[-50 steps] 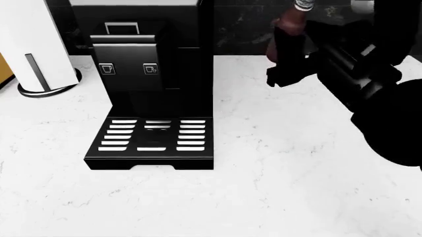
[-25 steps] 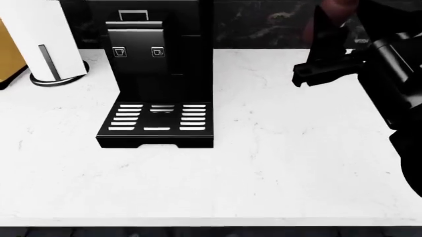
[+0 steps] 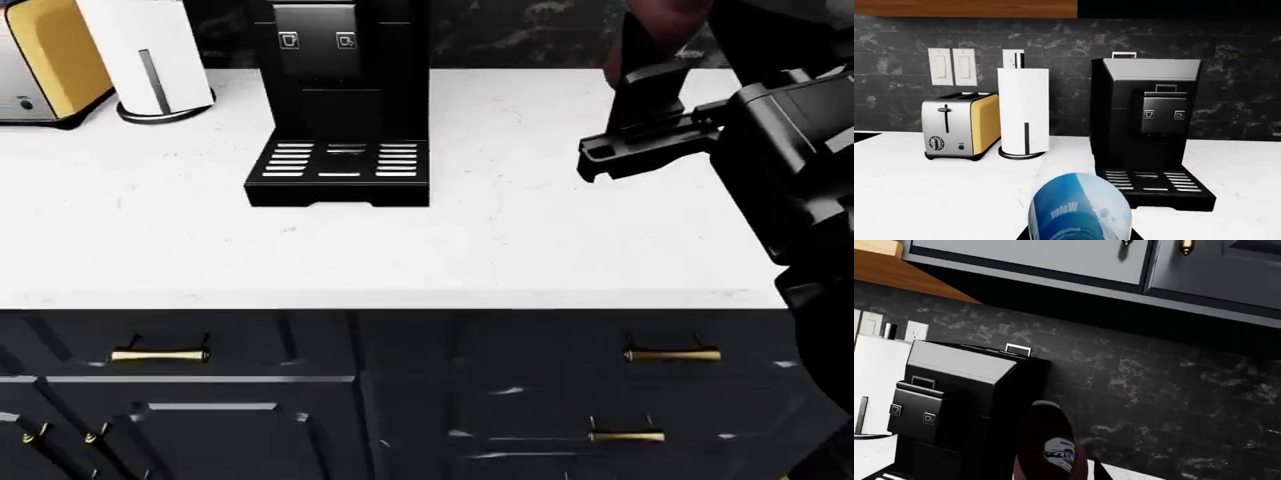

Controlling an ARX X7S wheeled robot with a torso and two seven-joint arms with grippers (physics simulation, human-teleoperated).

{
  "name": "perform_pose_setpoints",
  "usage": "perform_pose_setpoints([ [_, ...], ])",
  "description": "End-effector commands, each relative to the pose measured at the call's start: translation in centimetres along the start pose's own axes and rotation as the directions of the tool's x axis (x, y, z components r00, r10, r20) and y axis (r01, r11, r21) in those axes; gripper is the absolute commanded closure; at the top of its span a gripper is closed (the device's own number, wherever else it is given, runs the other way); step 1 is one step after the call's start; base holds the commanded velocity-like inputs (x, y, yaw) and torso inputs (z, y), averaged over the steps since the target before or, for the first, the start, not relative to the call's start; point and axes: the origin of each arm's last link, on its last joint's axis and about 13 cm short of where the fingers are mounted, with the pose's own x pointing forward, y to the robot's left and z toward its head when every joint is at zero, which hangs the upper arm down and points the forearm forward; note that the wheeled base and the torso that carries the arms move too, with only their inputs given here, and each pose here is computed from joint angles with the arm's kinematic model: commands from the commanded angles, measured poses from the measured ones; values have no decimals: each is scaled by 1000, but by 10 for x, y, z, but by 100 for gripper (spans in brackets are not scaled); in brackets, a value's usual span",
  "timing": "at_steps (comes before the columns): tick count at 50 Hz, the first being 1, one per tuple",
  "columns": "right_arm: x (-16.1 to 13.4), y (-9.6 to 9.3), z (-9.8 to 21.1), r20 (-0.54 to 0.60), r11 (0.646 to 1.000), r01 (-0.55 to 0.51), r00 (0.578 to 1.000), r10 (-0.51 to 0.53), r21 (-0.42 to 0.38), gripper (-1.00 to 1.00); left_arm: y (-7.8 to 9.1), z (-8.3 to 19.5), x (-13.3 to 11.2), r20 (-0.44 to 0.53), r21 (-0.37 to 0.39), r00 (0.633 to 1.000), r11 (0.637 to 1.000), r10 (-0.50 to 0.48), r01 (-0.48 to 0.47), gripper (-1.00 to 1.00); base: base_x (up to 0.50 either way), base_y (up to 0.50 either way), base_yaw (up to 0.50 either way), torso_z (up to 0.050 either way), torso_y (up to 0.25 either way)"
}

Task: Move the drinks to the dining counter.

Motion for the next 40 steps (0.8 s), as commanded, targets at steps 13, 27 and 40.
perform_pose_setpoints([
  [13,2,0,-1,1,1000,10,1000,-10,-13,100,2,0,-3,16,-7,1000,1000,15,-15,100,-500,-179,0,1,0],
  [27,2,0,-1,1,1000,14,1000,-14,-26,100,1,0,-4,19,-5,1000,1000,18,-18,100,-500,-273,0,1,0],
  [40,3,0,0,-3,999,19,1000,-19,-29,100,1,2,-2,20,-4,1000,1000,13,-13,100,-500,-39,0,0,0],
])
